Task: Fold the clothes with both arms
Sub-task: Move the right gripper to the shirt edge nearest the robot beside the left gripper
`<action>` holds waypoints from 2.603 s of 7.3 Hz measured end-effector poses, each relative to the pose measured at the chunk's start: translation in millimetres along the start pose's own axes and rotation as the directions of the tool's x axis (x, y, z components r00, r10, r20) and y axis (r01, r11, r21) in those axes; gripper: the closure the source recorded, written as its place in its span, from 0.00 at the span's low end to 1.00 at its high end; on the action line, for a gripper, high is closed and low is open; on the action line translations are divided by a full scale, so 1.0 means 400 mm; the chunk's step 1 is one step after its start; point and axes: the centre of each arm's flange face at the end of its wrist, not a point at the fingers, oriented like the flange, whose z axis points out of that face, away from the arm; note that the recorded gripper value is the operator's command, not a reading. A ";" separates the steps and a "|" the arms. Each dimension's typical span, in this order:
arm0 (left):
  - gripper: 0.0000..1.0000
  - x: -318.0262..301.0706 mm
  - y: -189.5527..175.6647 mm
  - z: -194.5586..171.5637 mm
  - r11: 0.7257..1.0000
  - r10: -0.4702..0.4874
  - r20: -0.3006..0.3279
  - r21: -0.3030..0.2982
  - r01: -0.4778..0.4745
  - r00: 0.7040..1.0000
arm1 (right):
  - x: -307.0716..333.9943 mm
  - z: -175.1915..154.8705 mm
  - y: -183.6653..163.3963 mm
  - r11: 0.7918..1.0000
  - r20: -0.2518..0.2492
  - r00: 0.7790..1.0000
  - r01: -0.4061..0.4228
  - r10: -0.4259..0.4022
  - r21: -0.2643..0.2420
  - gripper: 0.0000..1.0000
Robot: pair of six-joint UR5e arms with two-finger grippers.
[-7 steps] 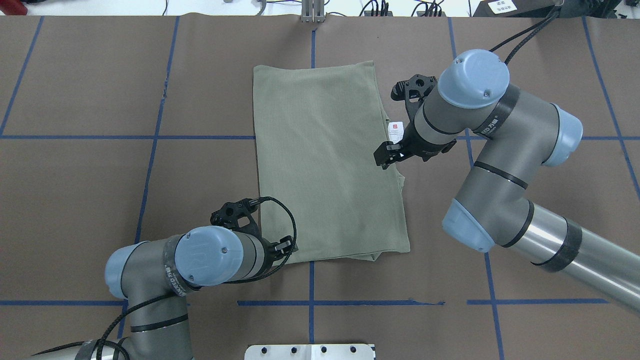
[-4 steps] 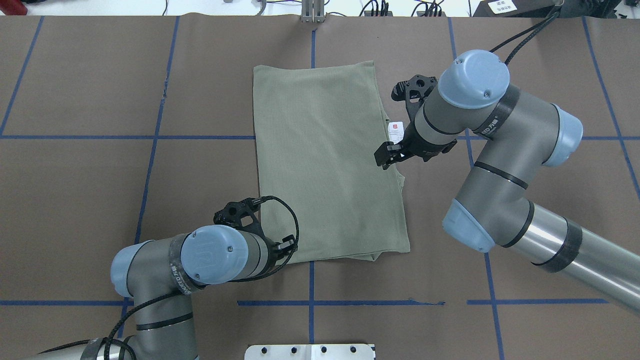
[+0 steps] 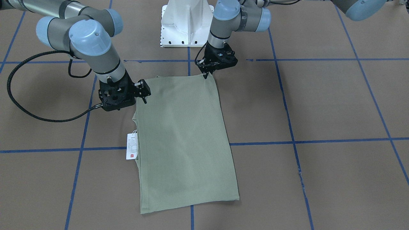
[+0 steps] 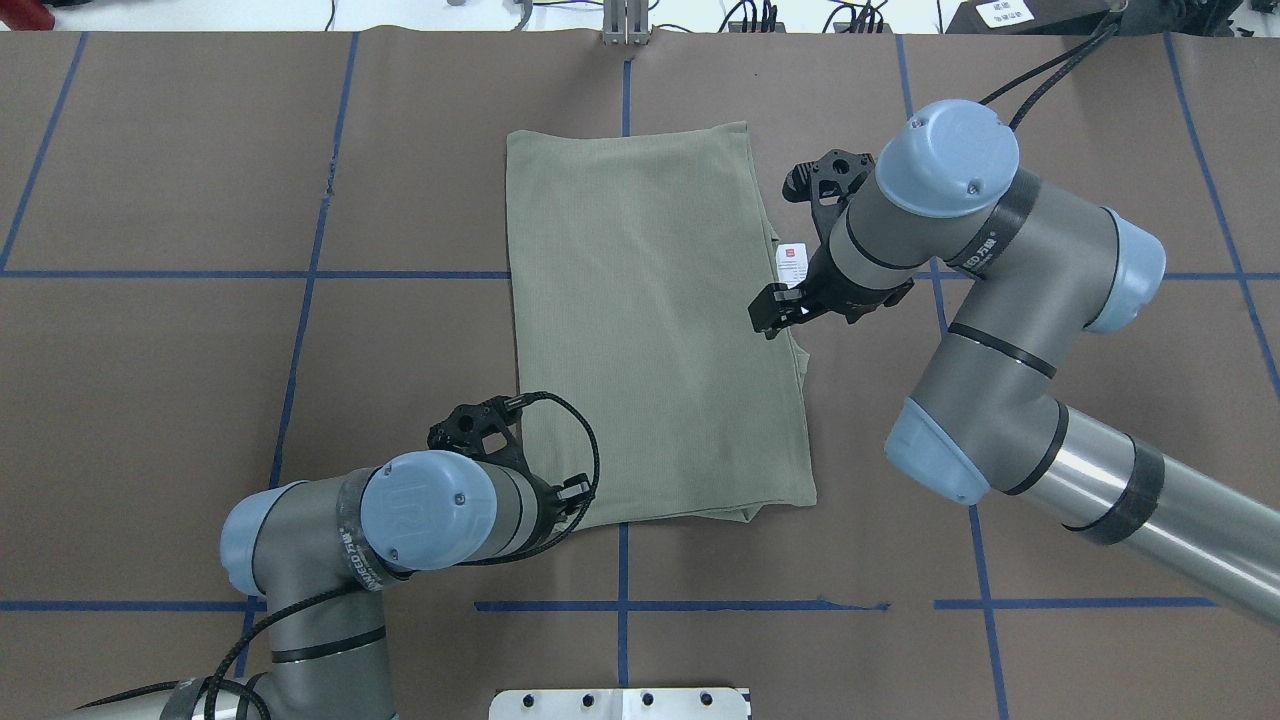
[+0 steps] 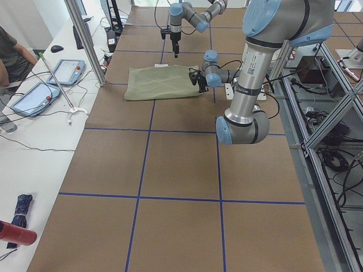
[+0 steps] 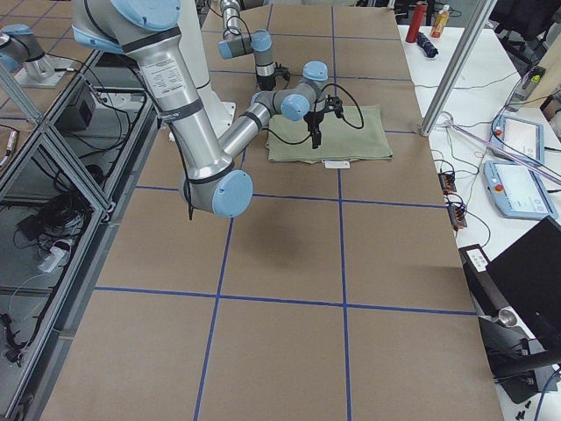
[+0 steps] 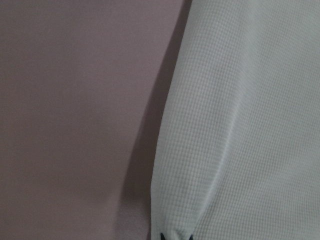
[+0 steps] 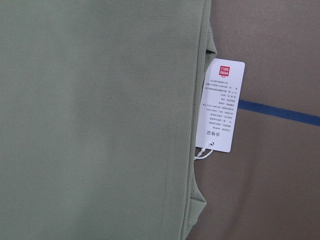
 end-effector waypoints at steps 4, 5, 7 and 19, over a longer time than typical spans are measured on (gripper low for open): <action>1.00 0.020 0.021 -0.083 1.000 0.016 -0.027 -0.018 -0.016 1.000 | -0.094 0.011 0.121 0.979 0.039 0.978 -0.202 0.203 -0.041 0.00; 1.00 0.022 0.023 -0.087 1.000 0.016 -0.028 -0.021 -0.017 0.999 | -0.117 0.024 0.170 0.959 0.036 0.959 -0.278 0.280 -0.059 0.00; 1.00 0.022 0.026 -0.088 0.999 0.017 -0.027 -0.027 -0.018 0.999 | -0.137 0.074 0.267 0.910 -0.007 0.912 -0.410 0.411 -0.062 0.00; 1.00 0.031 0.031 -0.089 0.999 0.018 -0.032 -0.033 -0.019 0.999 | -0.149 0.232 0.422 0.838 -0.050 0.837 -0.546 0.545 -0.006 0.00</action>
